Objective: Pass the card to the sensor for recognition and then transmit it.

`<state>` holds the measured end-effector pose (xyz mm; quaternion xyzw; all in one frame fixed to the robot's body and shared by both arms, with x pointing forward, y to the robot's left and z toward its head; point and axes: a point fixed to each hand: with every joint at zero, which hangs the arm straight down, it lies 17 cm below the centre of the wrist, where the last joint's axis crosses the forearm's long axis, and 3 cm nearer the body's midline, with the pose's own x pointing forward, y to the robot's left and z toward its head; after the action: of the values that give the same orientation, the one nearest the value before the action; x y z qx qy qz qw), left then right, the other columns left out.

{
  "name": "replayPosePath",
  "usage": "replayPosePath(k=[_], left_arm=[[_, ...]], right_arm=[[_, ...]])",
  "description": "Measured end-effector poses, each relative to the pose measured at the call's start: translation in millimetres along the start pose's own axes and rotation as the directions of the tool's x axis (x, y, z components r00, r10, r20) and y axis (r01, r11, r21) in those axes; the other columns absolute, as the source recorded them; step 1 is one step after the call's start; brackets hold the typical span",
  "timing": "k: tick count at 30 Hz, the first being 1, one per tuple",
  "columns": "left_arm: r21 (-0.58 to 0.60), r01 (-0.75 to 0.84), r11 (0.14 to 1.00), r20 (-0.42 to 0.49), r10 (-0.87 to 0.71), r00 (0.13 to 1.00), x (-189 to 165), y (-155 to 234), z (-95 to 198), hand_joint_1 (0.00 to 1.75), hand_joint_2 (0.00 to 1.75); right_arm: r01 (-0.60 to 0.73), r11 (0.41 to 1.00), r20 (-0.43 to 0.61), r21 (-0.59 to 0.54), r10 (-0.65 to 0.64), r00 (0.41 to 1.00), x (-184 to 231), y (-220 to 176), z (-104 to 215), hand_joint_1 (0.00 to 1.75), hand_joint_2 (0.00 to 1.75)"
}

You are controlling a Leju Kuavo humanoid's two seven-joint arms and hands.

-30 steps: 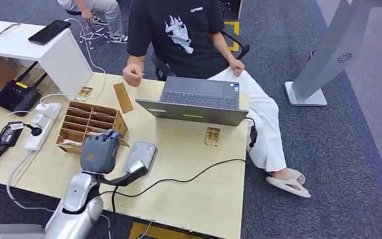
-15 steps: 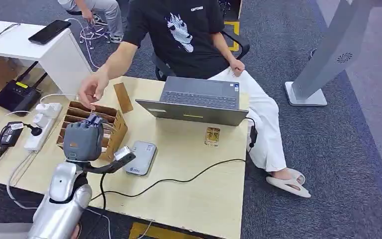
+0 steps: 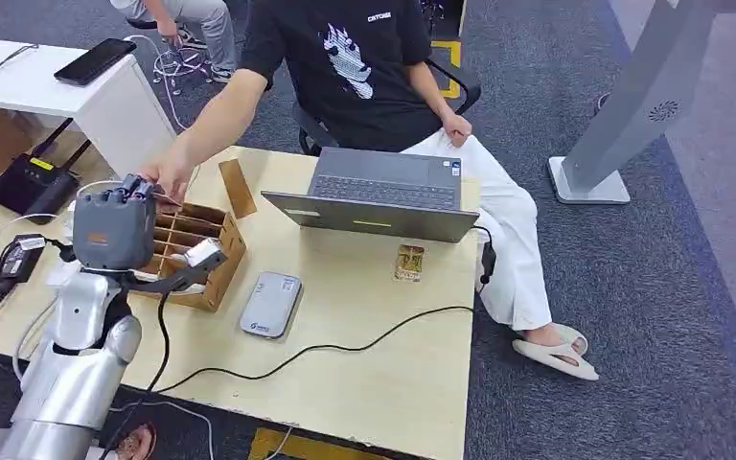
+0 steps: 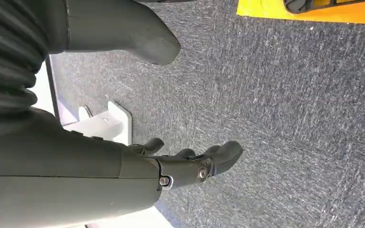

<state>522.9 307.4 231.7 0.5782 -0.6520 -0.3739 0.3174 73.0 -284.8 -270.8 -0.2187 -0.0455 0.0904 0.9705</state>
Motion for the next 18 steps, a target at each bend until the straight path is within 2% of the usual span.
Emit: replayPosePath(k=[1, 2, 10, 18], left_arm=[[0.0, 0.001, 1.0, 0.001, -0.001, 1.0, 0.3, -0.3, 0.2, 0.31, 1.75], [0.0, 0.0, 1.0, 0.0, 0.0, 1.0, 0.6, -0.6, 0.3, 0.0, 1.75], [0.04, -0.034, 0.999, -0.008, 0.034, 0.999, 6.3, 5.3, -0.5, 0.0, 1.75], [0.038, -0.032, 0.999, 0.025, 0.031, 0.999, 20.1, 4.9, 10.6, 0.0, 1.75]], right_arm=[[0.0, 1.0, -0.003, 0.0, 0.0, 1.0, -0.3, -0.3, -0.1, 0.0, 1.75], [-0.001, 1.0, -0.004, -0.001, 0.001, 1.0, -0.5, -0.3, -0.1, 0.0, 1.75], [0.008, 1.0, -0.009, 0.001, -0.008, 1.0, -0.4, -0.4, -0.2, 0.0, 1.75], [0.024, 1.0, -0.014, 0.0, -0.024, 1.0, -1.0, -1.0, -0.5, 0.0, 1.75]])
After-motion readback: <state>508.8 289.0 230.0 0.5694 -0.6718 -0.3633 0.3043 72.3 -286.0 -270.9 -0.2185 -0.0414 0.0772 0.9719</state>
